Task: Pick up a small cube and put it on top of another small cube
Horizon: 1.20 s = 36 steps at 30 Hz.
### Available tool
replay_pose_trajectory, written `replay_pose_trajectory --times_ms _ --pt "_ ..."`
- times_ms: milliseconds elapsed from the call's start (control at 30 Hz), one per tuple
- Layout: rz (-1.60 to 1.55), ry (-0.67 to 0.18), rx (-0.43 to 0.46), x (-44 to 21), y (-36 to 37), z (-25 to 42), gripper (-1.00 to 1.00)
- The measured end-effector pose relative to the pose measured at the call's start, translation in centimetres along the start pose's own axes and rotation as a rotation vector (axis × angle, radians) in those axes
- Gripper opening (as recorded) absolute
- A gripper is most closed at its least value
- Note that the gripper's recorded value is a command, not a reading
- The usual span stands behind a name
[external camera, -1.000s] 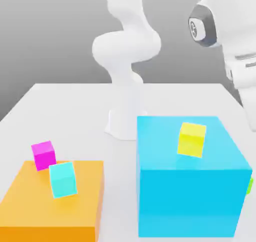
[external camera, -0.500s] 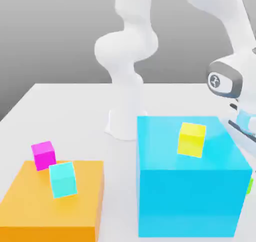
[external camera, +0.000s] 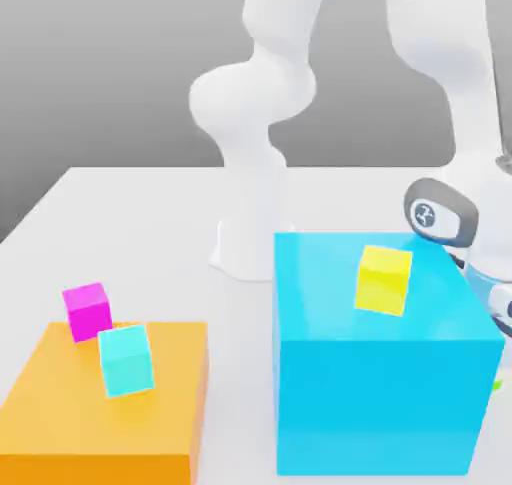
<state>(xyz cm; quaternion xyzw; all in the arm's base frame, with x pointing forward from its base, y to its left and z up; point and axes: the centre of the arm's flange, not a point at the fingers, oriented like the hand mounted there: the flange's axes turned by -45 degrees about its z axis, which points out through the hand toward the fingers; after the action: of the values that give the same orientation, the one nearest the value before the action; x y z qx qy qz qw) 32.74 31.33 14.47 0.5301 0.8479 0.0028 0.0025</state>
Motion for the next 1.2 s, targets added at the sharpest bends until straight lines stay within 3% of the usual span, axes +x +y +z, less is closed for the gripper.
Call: replay_pose_trajectory --times_ms 200,400,633,767,1000,1200 --pt "0.005 0.001 0.007 0.0 -0.1 -4.8 -1.00" --pt "0.171 0.078 -0.073 -1.4 2.8 -10.2 -1.00" --pt "0.361 0.141 -0.215 -9.6 6.4 -18.9 -1.00" --pt "0.355 0.106 -0.266 -17.5 6.1 -22.7 -1.00" --pt "0.235 -0.022 -0.247 -33.3 0.0 -25.7 -1.00" --pt "0.079 -0.048 -0.142 -39.5 -4.9 -23.7 -1.00"
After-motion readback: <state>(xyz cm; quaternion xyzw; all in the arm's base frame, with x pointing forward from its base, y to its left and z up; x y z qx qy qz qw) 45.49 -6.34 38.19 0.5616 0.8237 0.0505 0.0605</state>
